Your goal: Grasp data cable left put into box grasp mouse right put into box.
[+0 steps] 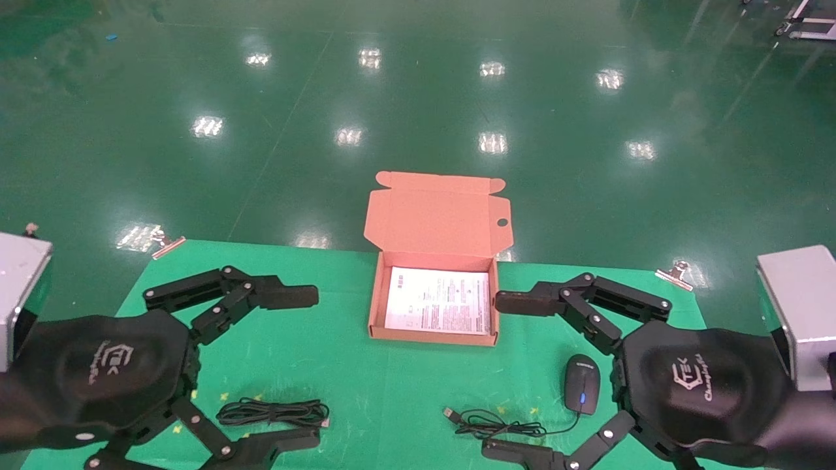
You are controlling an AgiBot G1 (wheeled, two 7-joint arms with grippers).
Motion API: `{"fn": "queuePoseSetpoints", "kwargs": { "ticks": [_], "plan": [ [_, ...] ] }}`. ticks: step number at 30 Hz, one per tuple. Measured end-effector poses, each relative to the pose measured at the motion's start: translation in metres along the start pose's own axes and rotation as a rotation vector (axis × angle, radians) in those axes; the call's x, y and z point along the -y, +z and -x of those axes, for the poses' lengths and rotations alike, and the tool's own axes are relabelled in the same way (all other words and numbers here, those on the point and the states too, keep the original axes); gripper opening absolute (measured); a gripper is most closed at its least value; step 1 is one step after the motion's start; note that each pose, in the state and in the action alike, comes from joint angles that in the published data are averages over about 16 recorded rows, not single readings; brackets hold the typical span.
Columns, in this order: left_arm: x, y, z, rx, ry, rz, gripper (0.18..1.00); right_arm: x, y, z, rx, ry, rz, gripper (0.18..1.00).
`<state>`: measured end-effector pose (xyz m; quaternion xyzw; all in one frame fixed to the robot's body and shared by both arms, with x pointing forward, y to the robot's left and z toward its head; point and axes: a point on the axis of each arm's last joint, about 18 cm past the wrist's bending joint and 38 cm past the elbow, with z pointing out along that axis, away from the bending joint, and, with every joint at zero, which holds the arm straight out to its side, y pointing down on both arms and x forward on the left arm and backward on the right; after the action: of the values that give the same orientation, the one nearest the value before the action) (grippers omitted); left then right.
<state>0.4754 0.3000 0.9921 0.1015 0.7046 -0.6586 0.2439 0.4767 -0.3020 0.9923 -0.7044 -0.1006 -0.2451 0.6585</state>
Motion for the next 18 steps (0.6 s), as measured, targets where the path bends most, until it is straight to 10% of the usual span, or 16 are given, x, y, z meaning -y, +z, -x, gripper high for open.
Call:
{"fn": "queuePoseSetpoints", "kwargs": {
  "ticks": [18],
  "plan": [
    [-0.0033, 0.0007, 0.0000, -0.002, 0.005, 0.027, 1.001, -0.0015, -0.0008, -0.0007, -0.005, -0.009, 0.017, 1.000]
  ]
}}
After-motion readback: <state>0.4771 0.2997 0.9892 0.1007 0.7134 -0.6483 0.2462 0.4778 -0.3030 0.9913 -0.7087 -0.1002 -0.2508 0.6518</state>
